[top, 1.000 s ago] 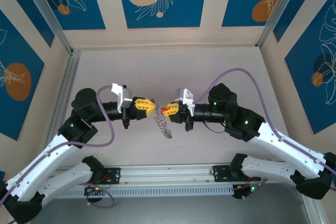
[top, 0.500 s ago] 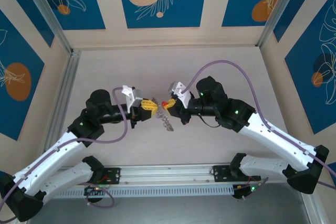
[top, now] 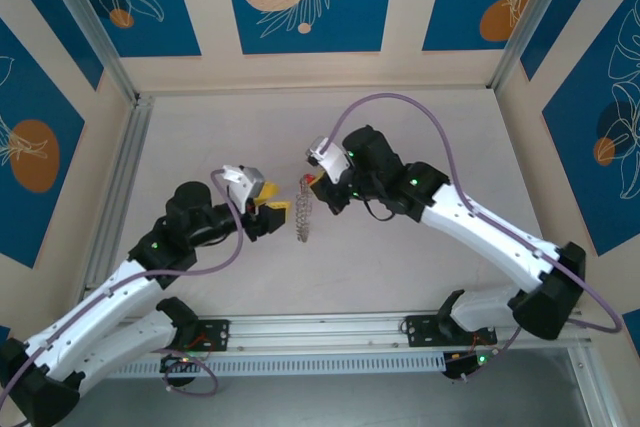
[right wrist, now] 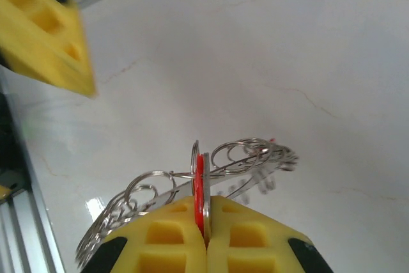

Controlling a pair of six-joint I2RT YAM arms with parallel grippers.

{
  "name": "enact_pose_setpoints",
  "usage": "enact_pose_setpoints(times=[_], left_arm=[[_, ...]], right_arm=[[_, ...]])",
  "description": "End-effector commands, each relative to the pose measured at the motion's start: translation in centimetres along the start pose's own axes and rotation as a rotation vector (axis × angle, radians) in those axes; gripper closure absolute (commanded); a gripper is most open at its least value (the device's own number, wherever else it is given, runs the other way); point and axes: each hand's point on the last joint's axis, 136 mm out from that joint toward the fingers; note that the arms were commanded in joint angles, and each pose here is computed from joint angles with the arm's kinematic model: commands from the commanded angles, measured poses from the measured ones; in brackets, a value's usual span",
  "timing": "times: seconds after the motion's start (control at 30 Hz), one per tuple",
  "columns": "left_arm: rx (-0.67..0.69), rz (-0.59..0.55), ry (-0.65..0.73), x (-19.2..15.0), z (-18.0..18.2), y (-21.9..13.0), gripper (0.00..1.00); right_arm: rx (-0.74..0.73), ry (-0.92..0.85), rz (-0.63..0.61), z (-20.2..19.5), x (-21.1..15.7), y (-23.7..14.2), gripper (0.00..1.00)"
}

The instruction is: Put the keys on the keyring

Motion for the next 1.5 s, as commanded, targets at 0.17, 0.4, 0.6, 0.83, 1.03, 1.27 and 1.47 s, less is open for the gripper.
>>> enact_pose_setpoints(times=[0.17,0.4,0.6,0.83,1.03,1.27,1.47], left_arm=[[0.337,0.011,-0.011,-1.3,5.9,-2.3,0.45],[0.393,0.017,-0.029,-1.9,7.3,-2.8,0.42],[0.367,0.007,-0.038,-2.0,7.3,-2.1,0.42],[0.324,0.000,-0.034,-1.4,6.9,-0.8,0.42],[0.323,-0.010,-0.027,-1.3,6.8,-1.2,0.42],[0.320,-0.016,-0.025,-1.3,6.7,-1.5,0.41],[0.293,-0.023,-0.028,-1.1,6.1,-1.4,0.44]], right_arm=[[0.019,0.082,0.017,-1.8,1.6,5.5,1.00],[0.046,0.201,0.075,-3.0,0.0,8.9,1.00],[0.028,0.285,0.177,-2.1,-4.5,7.2,1.00],[0.091,0.457,0.314,0.6,-11.7,5.9,1.00],[0.131,0.598,0.394,2.3,-16.0,6.6,1.00],[0.094,0.746,0.499,2.5,-20.6,7.3,1.00],[0.084,0.866,0.486,1.0,-23.2,7.9,0.91]])
Point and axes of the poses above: each hand's point on the last joint's axis, 136 mm out from that joint toward the fingers, its own y axis out along the fingers, its own z axis along the line the jaws close on, x = y × z, and after that the axes turned 11 degrees about -y, right-handed
